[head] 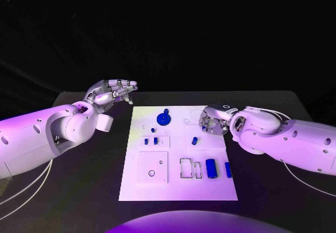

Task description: Assemble the parts on the task board

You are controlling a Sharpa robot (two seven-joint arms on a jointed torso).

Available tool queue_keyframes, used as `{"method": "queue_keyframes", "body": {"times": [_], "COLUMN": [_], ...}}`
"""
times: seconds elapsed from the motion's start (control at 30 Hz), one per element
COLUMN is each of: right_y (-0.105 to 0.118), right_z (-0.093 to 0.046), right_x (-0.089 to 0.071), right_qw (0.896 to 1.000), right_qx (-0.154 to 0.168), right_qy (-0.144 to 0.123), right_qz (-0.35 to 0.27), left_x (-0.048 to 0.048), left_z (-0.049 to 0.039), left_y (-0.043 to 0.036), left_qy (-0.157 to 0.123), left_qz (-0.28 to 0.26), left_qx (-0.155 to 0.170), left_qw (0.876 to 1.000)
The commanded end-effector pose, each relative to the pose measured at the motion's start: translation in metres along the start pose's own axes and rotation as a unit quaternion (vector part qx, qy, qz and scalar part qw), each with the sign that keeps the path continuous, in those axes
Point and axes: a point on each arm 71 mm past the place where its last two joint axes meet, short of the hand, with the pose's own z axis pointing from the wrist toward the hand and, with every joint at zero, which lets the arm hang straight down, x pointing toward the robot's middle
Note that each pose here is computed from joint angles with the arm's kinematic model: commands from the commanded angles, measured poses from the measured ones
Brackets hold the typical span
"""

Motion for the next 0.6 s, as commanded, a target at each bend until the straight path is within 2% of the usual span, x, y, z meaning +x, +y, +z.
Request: {"method": "queue_keyframes", "body": {"times": [0.03, 0.2, 0.6], "right_y": [0.0009, 0.003, 0.0093], "right_z": [-0.0015, -0.0022, -0.0046], "right_x": [0.0153, 0.0157, 0.0097], "right_qw": [0.999, 0.999, 0.999], "right_qx": [0.009, 0.011, 0.007], "right_qy": [0.034, 0.025, -0.024], "right_qz": [-0.025, -0.04, -0.041], "left_x": [0.0011, 0.0011, 0.0009], "left_z": [0.0003, 0.0002, -0.0004], "left_y": [-0.0012, -0.0011, -0.0011], "left_qy": [0.004, 0.006, 0.007], "left_qz": [-0.004, -0.002, 0.001], "left_qx": [0.002, 0.001, 0.0], "left_qw": [1.0, 1.0, 1.0]}}
